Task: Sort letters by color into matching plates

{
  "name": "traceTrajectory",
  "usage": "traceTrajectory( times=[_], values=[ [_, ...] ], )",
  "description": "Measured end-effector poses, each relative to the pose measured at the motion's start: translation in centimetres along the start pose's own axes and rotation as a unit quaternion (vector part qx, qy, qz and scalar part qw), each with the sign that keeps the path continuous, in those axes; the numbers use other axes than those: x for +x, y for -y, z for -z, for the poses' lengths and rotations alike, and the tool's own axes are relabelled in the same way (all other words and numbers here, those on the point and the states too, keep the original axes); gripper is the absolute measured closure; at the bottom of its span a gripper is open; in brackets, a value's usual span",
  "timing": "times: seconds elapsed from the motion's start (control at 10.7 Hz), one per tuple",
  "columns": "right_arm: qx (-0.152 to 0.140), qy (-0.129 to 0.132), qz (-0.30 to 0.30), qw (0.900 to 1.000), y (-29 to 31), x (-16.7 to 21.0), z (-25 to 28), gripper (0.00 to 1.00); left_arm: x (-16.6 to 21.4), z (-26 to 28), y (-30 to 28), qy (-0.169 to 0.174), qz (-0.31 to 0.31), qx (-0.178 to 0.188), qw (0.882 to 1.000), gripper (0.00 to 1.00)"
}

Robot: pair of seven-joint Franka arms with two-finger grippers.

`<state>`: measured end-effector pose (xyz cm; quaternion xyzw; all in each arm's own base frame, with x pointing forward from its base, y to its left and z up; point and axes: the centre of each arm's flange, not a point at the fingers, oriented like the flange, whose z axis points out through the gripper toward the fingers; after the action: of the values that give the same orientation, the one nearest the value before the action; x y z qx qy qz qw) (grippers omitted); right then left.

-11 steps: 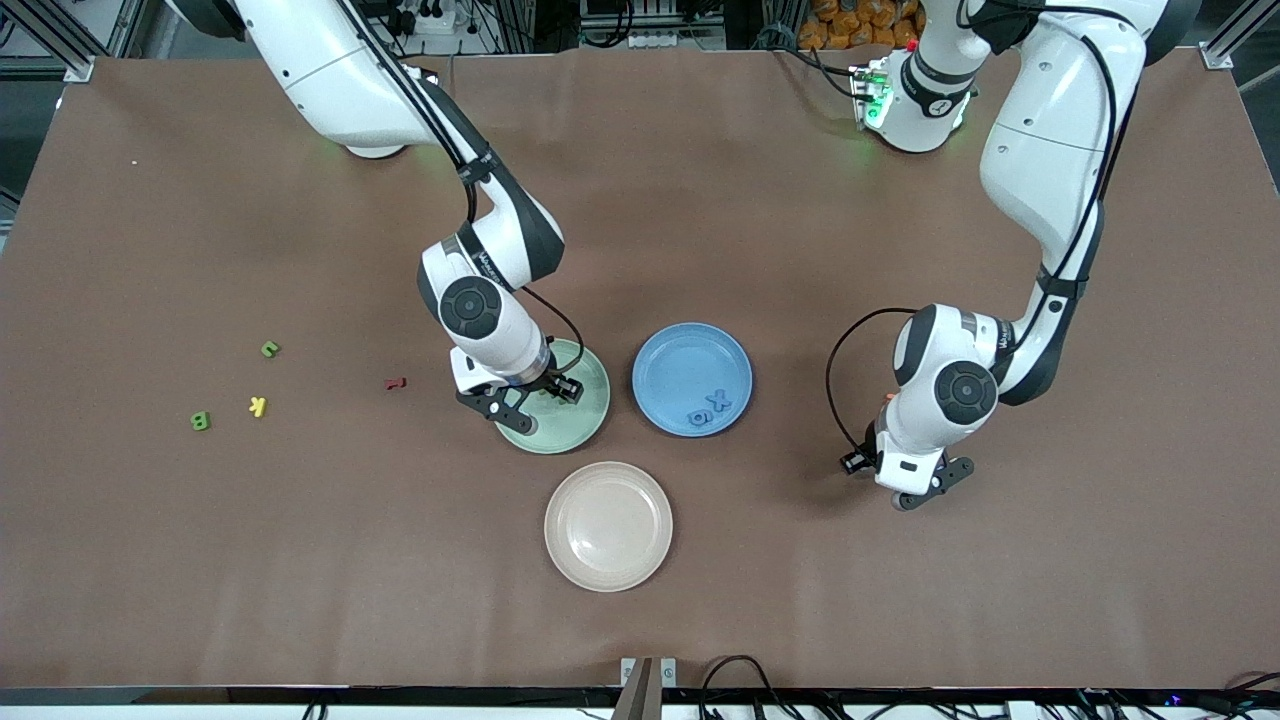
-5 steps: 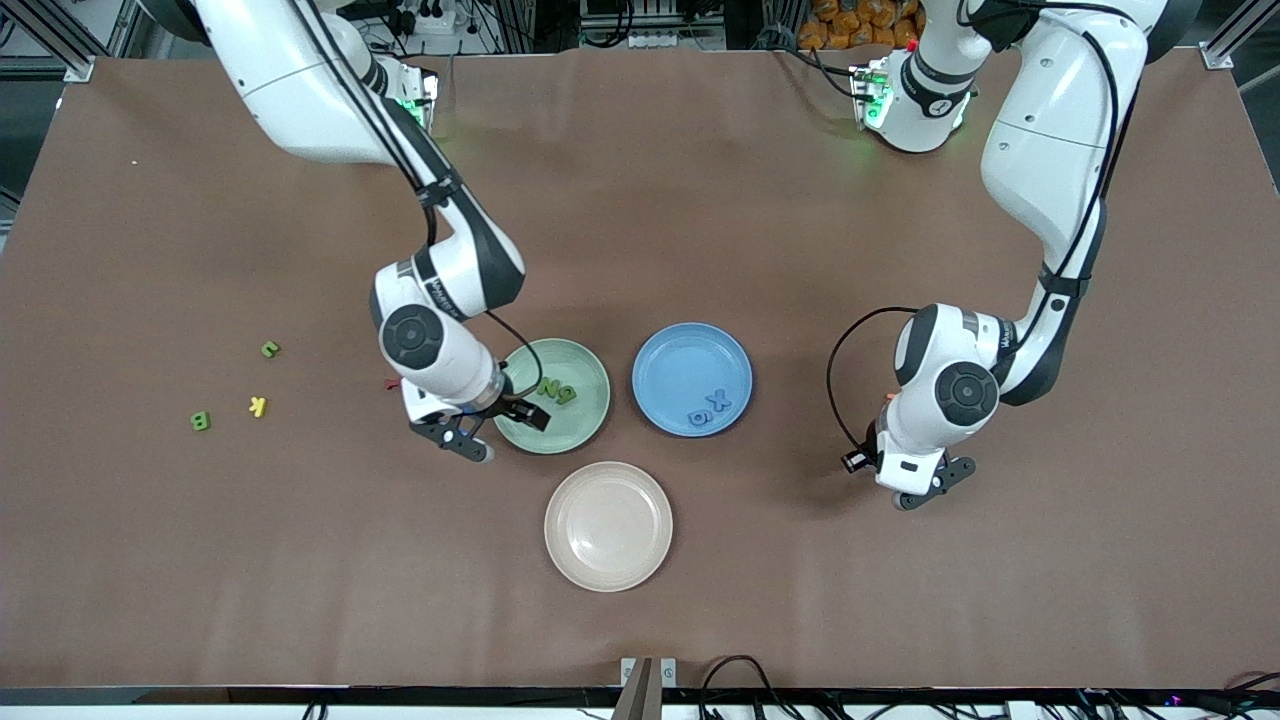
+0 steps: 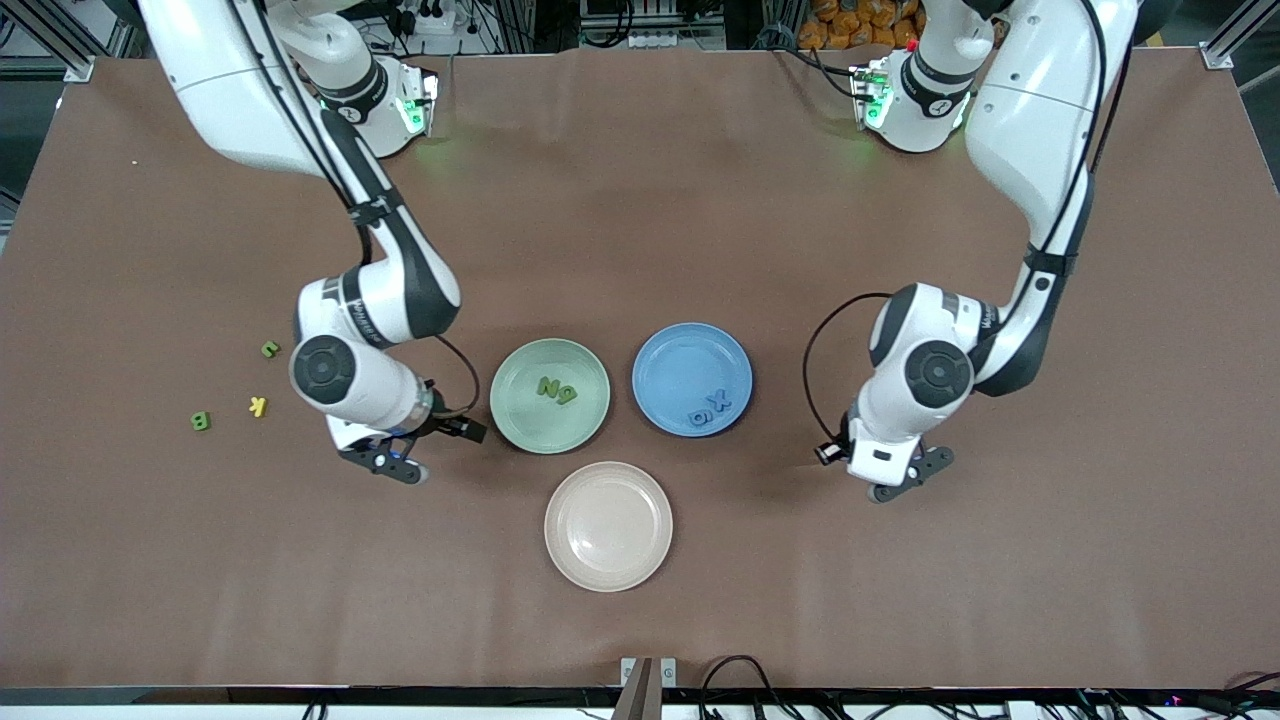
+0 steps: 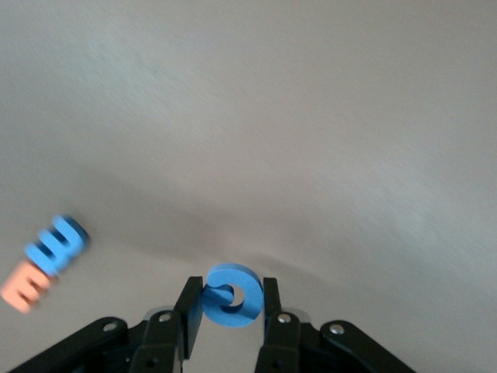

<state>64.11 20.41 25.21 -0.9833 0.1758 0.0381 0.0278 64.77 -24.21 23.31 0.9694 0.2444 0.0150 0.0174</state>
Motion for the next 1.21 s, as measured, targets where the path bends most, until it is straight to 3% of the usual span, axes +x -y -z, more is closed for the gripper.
traceTrajectory(
  times=[0.47,0.75,0.84,1.21],
  values=[
    [-0.003,0.002,0.012,1.0,-7.7,4.7,2.7,0.0,-11.2,1.3,-8.5,-0.001,0.012,-0.012,1.0,0.65],
    [-0.01,-0.005,0.027,1.0,-12.1,6.9,3.1,0.0,-15.0,0.8,-10.4,0.004,-0.015,-0.007,1.0,0.65],
    [-0.012,-0.005,0.031,0.999,-14.5,7.7,2.8,0.0,-16.2,0.1,-10.8,0.006,-0.024,-0.002,1.0,0.56],
    [-0.028,-0.003,0.012,1.0,-22.9,8.9,0.6,0.0,-19.2,-1.7,-10.7,-0.009,-0.081,0.059,0.995,0.02]
  ],
)
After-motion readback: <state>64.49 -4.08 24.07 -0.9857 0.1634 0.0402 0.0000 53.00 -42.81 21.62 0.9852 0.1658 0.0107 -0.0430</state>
